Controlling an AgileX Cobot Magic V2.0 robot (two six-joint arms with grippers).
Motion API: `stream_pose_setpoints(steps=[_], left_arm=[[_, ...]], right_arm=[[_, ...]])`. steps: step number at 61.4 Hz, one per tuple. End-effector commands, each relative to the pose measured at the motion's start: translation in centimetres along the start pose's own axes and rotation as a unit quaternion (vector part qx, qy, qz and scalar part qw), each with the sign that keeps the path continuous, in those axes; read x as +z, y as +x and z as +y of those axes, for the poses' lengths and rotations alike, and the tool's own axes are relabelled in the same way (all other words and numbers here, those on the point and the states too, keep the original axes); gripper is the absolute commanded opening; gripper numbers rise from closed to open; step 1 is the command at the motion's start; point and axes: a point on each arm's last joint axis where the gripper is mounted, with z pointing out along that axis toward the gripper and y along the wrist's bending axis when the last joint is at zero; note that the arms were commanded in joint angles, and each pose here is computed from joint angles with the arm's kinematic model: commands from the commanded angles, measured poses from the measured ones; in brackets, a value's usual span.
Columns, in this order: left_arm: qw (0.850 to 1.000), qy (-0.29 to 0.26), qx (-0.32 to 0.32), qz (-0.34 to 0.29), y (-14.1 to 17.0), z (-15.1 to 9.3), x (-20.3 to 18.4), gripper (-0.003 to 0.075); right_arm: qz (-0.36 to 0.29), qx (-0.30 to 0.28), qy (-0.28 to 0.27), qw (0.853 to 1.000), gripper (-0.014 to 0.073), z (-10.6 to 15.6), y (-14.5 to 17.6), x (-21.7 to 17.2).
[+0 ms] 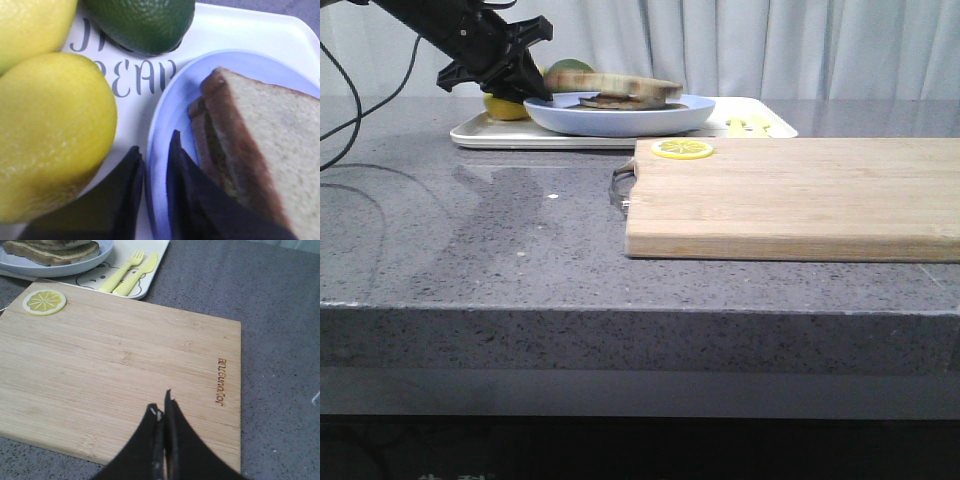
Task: Place bread and move sandwich to tray
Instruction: 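Lower the plate onto the tray, open the left gripper, withdraw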
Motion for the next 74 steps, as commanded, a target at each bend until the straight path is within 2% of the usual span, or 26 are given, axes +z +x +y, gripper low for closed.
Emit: stream_pose_setpoints(steps=[1,4,9,18,25,30,52,61,74], left_arm=[[0.997,0.024,0.021,-0.072,-3.2,-3.1,-3.9,0.0287],[0.997,0.023,0.021,-0.074,-3.3,-3.0,-4.1,0.0309],[0.996,0.029,0.024,-0.083,-3.7,-3.4,-4.7,0.03],[0.992,0.036,0.048,-0.109,-4.8,-4.4,-7.1,0.0233],[0.988,0.04,0.063,-0.132,-5.6,-5.4,-8.9,0.0109],[0.988,0.039,0.067,-0.133,-5.8,-5.7,-9.7,-0.002],[0.991,0.043,0.101,-0.071,-5.7,-8.4,-14.0,-0.0018],[0.992,0.025,0.09,-0.09,-6.3,-9.5,-16.2,-0.0018],[0.988,0.037,0.098,-0.114,-6.7,-13.3,-19.1,-0.0018]], right_arm=[[-0.056,-0.005,0.005,0.998,-0.0109,-0.1,-1.7,-0.3],[-0.056,-0.005,0.005,0.998,-0.0109,-0.1,-1.7,-0.3],[-0.056,-0.005,0.005,0.998,-0.0109,-0.1,-1.7,-0.3],[-0.057,-0.005,0.005,0.998,-0.0109,-0.1,-1.7,-0.3],[-0.057,-0.005,0.005,0.998,-0.0109,-0.1,-1.7,-0.3],[-0.058,-0.005,0.005,0.998,-0.0109,-0.1,-1.7,-0.3],[-0.065,-0.005,0.004,0.998,-0.0109,-0.1,-1.8,-0.3],[-0.068,-0.005,0.004,0.998,-0.0109,-0.1,-1.9,-0.3],[-0.067,-0.005,0.004,0.998,-0.0109,-0.1,-1.9,-0.3]])
